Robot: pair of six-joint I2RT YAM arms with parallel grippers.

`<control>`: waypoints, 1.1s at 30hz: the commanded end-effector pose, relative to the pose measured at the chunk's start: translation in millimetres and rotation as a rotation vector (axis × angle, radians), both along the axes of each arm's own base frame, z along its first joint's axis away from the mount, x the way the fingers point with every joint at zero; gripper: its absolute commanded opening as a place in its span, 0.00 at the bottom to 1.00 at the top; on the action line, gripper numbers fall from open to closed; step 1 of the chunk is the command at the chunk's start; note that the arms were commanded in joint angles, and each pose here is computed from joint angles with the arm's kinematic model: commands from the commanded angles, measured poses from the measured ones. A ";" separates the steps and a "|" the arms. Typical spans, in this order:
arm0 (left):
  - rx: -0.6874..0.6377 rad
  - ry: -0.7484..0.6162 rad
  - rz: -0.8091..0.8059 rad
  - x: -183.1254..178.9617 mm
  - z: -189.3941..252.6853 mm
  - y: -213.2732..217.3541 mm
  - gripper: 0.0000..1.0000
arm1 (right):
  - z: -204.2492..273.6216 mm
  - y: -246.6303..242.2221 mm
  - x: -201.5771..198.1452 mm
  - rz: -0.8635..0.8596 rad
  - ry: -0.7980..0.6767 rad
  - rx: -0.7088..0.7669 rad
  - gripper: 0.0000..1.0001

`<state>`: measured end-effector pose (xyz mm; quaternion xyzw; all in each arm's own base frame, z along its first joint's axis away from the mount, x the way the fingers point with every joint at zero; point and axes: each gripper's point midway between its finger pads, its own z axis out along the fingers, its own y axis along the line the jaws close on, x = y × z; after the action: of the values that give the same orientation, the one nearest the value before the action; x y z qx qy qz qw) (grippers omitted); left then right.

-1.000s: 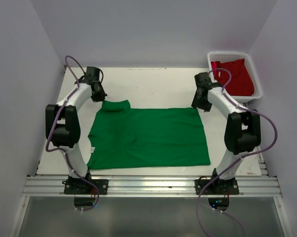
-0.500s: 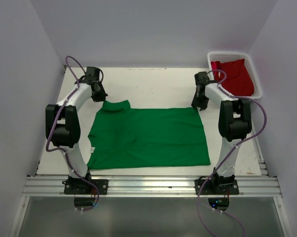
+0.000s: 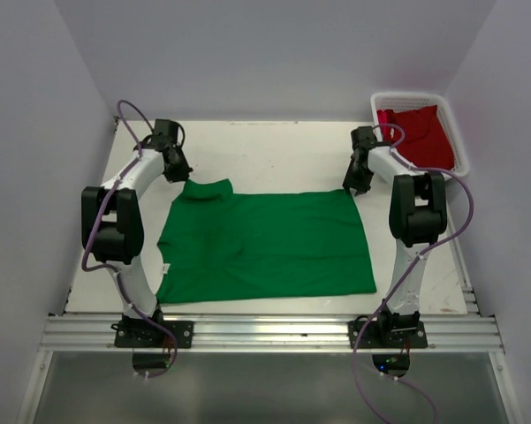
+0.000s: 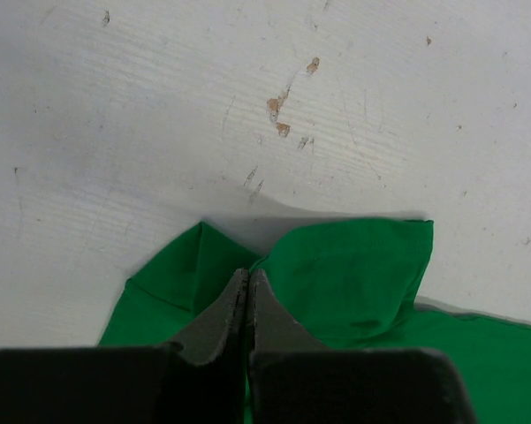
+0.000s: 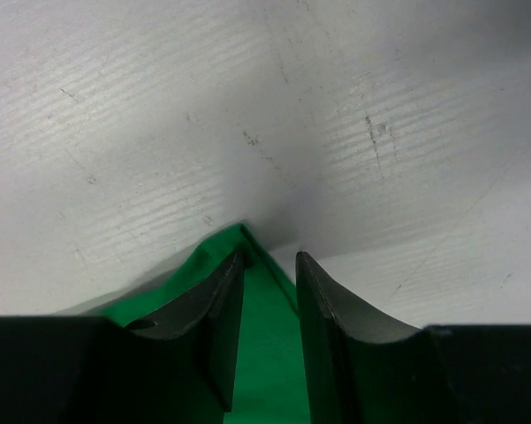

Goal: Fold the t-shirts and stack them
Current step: Grap the side of the flattened tshirt furthest away from the robot with both arms

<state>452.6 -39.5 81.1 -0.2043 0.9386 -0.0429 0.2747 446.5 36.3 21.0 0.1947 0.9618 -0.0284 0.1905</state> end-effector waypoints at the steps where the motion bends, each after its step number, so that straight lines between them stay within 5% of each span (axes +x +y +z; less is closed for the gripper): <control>1: 0.003 -0.052 -0.018 15.8 11.2 3.5 0.00 | 7.6 6.6 14.3 0.033 -0.046 0.038 0.35; 16: -0.019 -0.048 -0.030 17.8 8.3 -1.0 0.00 | 24.4 18.2 23.0 0.084 -0.121 0.095 0.36; 26: -0.009 -0.022 -0.035 17.2 -2.9 0.2 0.00 | 1.8 13.5 22.8 0.073 -0.056 0.066 0.00; 33: -0.008 -0.057 -0.053 21.3 8.0 -0.8 0.00 | 19.3 9.8 23.1 0.070 -0.095 0.048 0.00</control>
<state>453.5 -42.0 62.8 -0.1919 0.9465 -0.0440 0.2557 462.3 50.0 21.0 0.1686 0.9635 0.0132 0.2076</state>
